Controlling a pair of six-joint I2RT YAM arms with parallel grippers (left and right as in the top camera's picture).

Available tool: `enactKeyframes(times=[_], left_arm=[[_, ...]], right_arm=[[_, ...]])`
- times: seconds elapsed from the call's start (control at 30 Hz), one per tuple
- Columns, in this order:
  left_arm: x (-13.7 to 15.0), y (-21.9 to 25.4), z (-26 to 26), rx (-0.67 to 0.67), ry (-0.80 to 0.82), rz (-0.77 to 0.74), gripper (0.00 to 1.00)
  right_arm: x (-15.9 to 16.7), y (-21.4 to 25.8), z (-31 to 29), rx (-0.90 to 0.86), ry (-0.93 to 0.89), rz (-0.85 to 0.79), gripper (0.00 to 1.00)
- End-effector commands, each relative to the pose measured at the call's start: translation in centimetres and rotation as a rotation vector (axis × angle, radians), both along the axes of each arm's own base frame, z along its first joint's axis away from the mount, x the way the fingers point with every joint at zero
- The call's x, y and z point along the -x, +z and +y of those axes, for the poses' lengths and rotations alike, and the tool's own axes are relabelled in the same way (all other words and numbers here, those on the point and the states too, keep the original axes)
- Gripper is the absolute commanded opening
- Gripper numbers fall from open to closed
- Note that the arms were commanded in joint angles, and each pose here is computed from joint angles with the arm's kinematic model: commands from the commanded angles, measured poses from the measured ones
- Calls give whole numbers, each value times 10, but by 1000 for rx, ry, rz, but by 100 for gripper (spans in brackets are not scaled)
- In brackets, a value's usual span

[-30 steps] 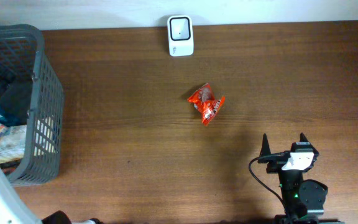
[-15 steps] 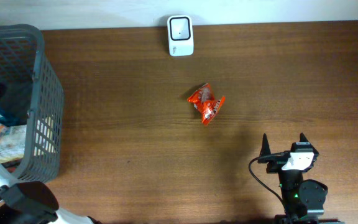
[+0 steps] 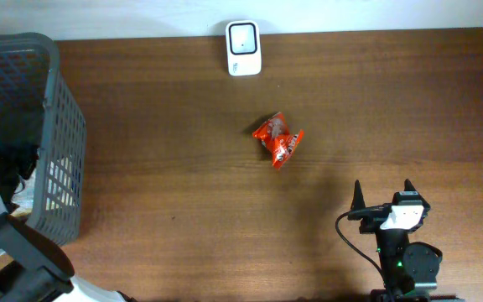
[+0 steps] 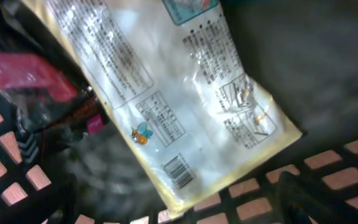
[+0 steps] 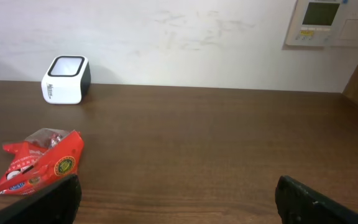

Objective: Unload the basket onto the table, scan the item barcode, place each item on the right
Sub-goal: 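Return the left gripper into the basket and grasp the white-blue bag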

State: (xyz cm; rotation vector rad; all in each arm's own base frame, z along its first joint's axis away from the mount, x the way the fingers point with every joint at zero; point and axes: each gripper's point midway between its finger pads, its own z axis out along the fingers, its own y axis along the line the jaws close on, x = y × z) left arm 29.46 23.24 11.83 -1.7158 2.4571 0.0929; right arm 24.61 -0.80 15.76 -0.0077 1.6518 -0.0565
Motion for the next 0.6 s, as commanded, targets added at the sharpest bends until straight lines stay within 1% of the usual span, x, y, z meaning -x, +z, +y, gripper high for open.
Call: enactKeyframes(times=[0.0, 0.27, 0.37, 0.47, 0.5, 0.57], left_arm=[[6, -21, -6, 28, 12, 20, 99], [13, -74, -10, 20, 13, 11, 99], [12, -87, -10, 11, 76, -19, 99], [6, -93, -5, -14, 81, -57, 98], [4, -95, -4, -23, 81, -71, 94], [5, -98, -5, -23, 81, -69, 63]], right_arm=[[0, -4, 1, 4, 1, 6, 98], [0, -4, 1, 4, 1, 6, 98], [0, -4, 1, 4, 1, 6, 98], [0, -4, 1, 4, 1, 6, 98], [0, -4, 1, 4, 1, 6, 98], [0, -4, 1, 4, 1, 6, 98]])
